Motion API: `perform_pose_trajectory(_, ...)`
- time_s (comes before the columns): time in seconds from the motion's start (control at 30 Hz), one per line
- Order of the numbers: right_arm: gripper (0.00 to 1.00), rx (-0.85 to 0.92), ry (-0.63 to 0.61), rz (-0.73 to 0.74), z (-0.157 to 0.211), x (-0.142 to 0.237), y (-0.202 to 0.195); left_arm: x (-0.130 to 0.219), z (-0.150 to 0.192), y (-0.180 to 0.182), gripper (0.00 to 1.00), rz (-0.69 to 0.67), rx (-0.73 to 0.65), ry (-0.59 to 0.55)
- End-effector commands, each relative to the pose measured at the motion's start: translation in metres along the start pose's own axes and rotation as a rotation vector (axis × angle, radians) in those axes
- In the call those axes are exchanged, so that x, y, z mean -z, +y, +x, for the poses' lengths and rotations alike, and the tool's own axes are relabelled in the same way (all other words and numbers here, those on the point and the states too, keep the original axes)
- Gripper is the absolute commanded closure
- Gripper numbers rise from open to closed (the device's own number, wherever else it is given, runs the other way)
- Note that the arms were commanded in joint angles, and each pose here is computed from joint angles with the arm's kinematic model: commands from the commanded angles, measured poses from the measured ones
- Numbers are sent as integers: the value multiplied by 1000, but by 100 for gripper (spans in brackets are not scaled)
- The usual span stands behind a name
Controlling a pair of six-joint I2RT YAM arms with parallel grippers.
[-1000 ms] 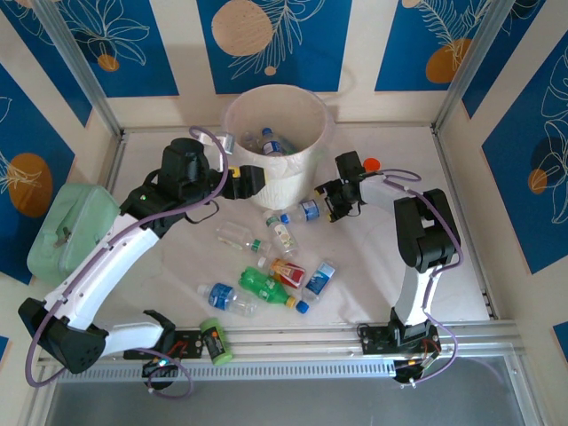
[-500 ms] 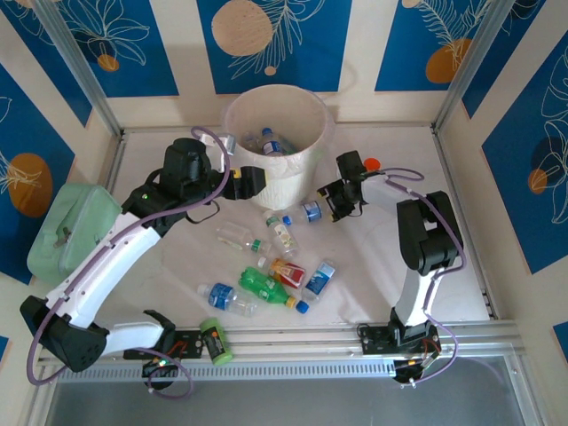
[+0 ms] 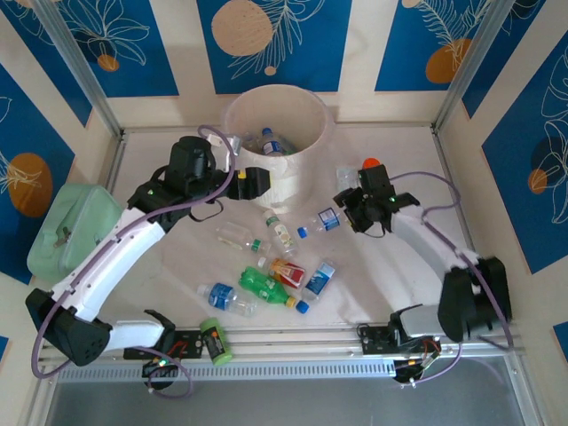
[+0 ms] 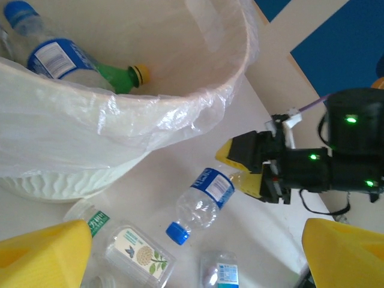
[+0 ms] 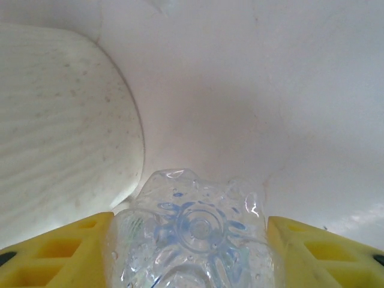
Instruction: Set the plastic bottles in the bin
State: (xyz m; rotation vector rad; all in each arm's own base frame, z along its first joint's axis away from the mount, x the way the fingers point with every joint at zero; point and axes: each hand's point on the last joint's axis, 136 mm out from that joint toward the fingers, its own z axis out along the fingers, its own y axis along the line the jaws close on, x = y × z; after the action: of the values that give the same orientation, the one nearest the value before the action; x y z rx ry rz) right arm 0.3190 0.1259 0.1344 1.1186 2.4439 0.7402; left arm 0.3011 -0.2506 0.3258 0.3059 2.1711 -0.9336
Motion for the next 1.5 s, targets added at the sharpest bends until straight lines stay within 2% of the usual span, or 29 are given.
perform_pose_trajectory(0.0,45,86,-69,-51,0,33,-1,4,-15,-19,11,89,27,-19)
perform_pose_trajectory(0.23,45,185,-143,-280,5,104,23,-5,-17,-63,10,319,81,29)
perform_pose_trajectory(0.33,45,196,-138,-334,9,119,32,-9,-4,-89,7,401,20,91)
perform_pose_trajectory(0.47,45,213,-109,-412,16,131,49,-17,22,-112,5,432,-80,187)
perform_pose_trajectory(0.6,45,230,-95,-482,21,146,67,-26,44,-124,4,488,-96,265)
perform_pose_trajectory(0.67,45,226,-88,-498,22,151,72,-29,48,-127,1,498,-104,284)
perform_pose_trajectory(0.9,45,231,-28,-546,36,158,87,-36,56,-130,1,503,-131,304)
perform_pose_trajectory(1.47,45,252,111,-601,63,151,113,-59,79,-123,12,501,-128,381)
